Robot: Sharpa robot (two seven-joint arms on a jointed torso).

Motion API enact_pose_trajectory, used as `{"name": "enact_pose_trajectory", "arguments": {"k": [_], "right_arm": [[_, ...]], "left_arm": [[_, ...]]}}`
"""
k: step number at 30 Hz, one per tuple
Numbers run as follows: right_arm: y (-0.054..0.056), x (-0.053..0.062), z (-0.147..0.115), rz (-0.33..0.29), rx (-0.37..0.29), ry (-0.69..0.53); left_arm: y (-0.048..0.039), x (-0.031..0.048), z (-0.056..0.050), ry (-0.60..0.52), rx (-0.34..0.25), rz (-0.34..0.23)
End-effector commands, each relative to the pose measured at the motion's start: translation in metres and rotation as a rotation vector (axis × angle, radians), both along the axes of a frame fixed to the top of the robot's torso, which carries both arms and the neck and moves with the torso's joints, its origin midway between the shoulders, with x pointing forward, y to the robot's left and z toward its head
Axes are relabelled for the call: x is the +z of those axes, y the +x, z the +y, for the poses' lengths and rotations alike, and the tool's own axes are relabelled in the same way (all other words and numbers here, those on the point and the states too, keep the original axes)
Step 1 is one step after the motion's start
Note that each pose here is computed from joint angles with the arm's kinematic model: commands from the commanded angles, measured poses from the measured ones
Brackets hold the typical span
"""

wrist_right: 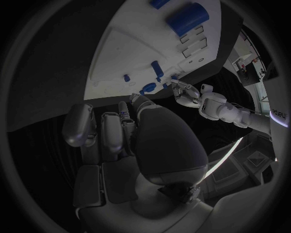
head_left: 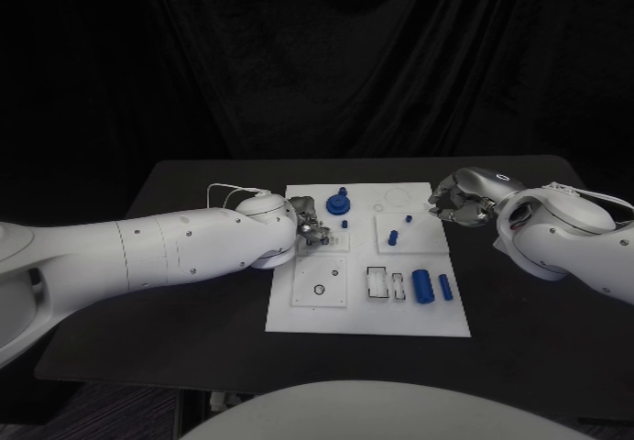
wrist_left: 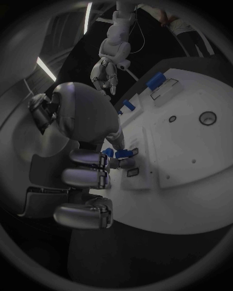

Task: Assemble the parts on the task board

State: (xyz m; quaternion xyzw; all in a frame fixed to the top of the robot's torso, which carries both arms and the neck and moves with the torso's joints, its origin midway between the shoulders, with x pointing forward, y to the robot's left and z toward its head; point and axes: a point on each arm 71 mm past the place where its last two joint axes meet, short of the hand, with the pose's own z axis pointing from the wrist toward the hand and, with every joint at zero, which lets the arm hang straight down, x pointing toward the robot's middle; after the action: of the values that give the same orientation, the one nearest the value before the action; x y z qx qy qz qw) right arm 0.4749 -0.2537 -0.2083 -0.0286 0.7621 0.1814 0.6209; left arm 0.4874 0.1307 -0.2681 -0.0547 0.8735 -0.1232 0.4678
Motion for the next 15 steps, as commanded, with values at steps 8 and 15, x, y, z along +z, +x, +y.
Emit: {"name": "enact_pose_trajectory", "arguments": {"k": [8,15], "right_arm": [[0.0001,-0.002,-0.0007,0.015,-0.016,-0.012],[0.0001,-0.0023,-0.0014,0.018,-0.018,-0.015]], "left_arm": [[-0.0036,-0.004,-0.0039,-0.011,-0.026,0.013],[-0.0051,-0.0063,-0.0049,-0.015,-0.038,0.019]]}}
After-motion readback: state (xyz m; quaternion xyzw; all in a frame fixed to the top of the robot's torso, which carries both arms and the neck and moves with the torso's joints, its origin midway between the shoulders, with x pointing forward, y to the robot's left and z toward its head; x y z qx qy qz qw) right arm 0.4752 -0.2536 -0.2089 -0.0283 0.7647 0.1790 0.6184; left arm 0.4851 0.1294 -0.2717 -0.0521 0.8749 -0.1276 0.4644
